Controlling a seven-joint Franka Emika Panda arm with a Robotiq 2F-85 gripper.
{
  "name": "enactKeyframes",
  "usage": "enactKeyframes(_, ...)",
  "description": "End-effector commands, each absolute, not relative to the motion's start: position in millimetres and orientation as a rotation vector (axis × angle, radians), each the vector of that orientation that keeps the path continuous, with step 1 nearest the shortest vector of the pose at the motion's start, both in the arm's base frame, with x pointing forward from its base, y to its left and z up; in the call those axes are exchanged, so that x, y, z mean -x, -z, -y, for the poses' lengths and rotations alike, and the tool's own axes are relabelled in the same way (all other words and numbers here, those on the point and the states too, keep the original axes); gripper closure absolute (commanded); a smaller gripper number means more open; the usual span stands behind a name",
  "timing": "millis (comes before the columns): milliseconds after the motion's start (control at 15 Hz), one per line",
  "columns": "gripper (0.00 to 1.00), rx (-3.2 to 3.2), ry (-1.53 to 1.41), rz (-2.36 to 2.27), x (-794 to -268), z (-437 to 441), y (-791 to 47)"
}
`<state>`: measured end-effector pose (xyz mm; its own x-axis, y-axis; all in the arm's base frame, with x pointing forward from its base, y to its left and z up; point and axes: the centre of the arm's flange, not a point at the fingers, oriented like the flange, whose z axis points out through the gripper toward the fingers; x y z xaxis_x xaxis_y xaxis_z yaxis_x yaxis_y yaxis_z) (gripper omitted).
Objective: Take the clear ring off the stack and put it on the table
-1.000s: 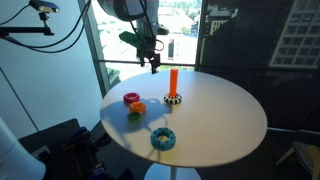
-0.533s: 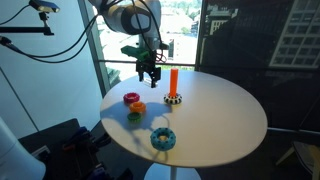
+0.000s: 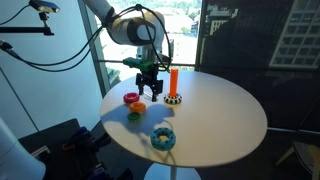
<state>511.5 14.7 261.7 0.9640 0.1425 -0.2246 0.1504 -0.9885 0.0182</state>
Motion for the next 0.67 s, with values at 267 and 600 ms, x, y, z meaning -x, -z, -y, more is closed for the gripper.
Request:
enactKeyframes(267, 0.34, -2.975, 0.472, -0.25, -498.8, 18.6, -246.2)
enactKeyframes(600, 0.34, -2.928, 0.548, -0.31, -496.7, 17.8, -221.7)
